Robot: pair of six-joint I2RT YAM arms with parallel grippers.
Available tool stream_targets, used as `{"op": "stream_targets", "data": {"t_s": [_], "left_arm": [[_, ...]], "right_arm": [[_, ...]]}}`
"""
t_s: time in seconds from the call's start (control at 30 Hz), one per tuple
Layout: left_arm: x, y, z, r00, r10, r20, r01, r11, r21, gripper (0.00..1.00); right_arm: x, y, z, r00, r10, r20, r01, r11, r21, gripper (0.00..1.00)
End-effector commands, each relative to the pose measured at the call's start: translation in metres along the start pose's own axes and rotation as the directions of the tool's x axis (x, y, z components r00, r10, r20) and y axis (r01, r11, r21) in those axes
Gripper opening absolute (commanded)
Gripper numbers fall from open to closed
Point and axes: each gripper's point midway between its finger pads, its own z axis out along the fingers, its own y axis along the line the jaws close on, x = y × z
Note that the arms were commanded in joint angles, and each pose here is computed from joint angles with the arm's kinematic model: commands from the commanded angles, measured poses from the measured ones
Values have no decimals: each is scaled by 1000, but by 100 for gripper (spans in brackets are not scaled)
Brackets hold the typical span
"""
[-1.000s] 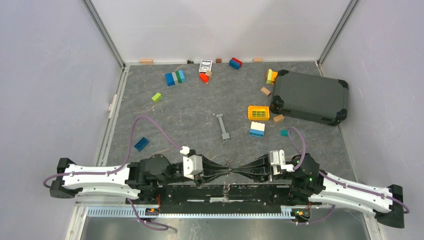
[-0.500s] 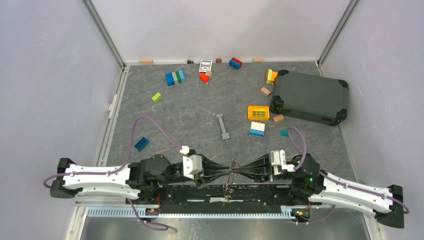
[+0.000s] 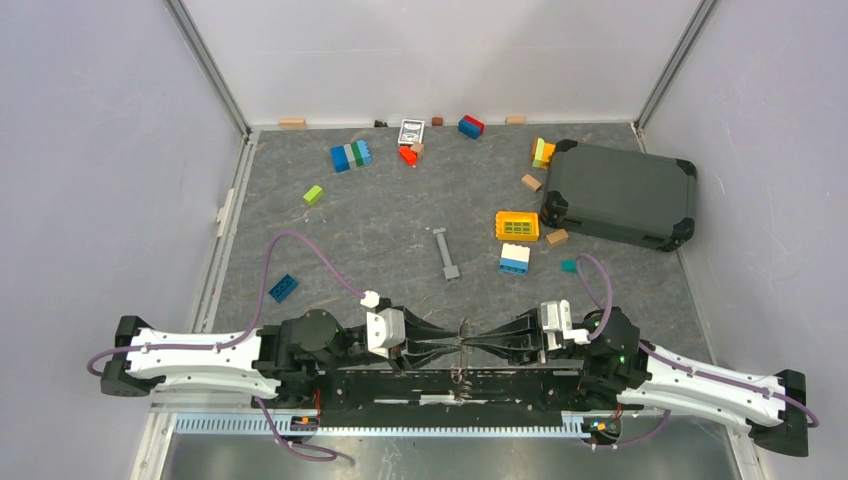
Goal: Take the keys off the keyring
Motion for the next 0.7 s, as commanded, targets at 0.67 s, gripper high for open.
{"op": "stream_targets", "data": {"t_s": [0.67], "left_arm": [[-8,4,-3,998,-33,48,35,999,-29,40]], "right_arm": [[-33,7,3,992,-37,118,42,998,-41,0]]}}
